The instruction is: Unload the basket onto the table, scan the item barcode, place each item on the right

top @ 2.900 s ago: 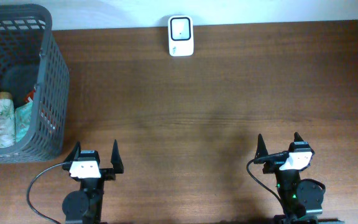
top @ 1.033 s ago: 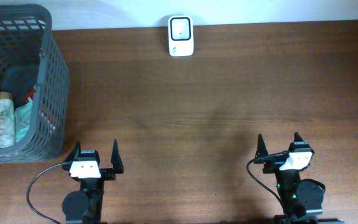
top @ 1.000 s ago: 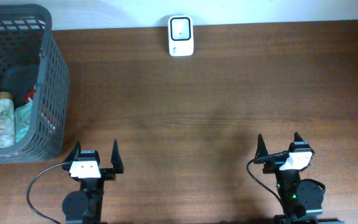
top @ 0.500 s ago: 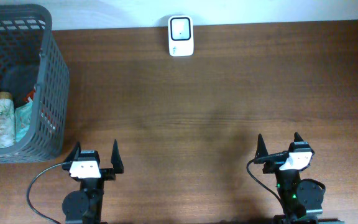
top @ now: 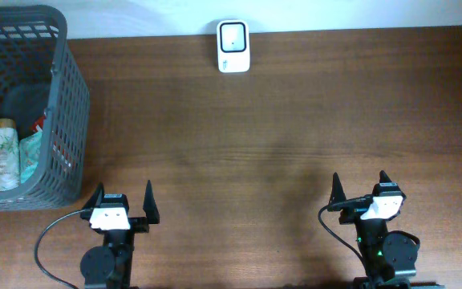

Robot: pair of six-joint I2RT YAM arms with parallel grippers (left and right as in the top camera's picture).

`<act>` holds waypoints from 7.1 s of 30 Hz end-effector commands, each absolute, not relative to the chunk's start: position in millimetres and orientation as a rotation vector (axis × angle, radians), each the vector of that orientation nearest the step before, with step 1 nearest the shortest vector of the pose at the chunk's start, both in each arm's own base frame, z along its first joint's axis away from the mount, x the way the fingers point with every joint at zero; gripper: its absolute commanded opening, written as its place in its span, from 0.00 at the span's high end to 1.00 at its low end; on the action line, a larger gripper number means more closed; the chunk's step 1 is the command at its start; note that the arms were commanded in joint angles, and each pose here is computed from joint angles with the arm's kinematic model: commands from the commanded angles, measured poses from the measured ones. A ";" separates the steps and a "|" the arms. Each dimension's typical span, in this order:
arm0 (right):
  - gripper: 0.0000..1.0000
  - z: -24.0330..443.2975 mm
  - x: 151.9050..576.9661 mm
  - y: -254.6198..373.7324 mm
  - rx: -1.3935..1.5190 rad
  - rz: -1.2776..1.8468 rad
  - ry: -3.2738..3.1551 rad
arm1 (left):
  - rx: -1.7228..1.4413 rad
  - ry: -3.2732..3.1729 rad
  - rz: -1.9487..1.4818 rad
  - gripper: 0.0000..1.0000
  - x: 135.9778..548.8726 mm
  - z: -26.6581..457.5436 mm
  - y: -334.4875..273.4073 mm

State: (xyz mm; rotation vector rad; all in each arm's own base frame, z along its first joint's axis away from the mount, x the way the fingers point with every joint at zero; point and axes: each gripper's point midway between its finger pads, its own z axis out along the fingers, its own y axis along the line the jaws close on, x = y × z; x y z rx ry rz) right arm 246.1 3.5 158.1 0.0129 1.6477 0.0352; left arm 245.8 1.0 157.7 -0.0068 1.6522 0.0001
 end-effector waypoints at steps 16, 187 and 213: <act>0.01 155.2 246.0 0.7 0.033 0.033 1.651 | -0.024 1.651 0.002 0.01 245.8 156.0 3.5; 0.01 155.3 246.0 0.7 0.033 0.033 1.650 | -0.832 2.067 0.346 0.01 456.2 377.3 203.8; 0.01 155.2 246.0 0.7 0.033 0.033 1.651 | -1.274 2.751 0.202 0.13 393.3 69.0 234.9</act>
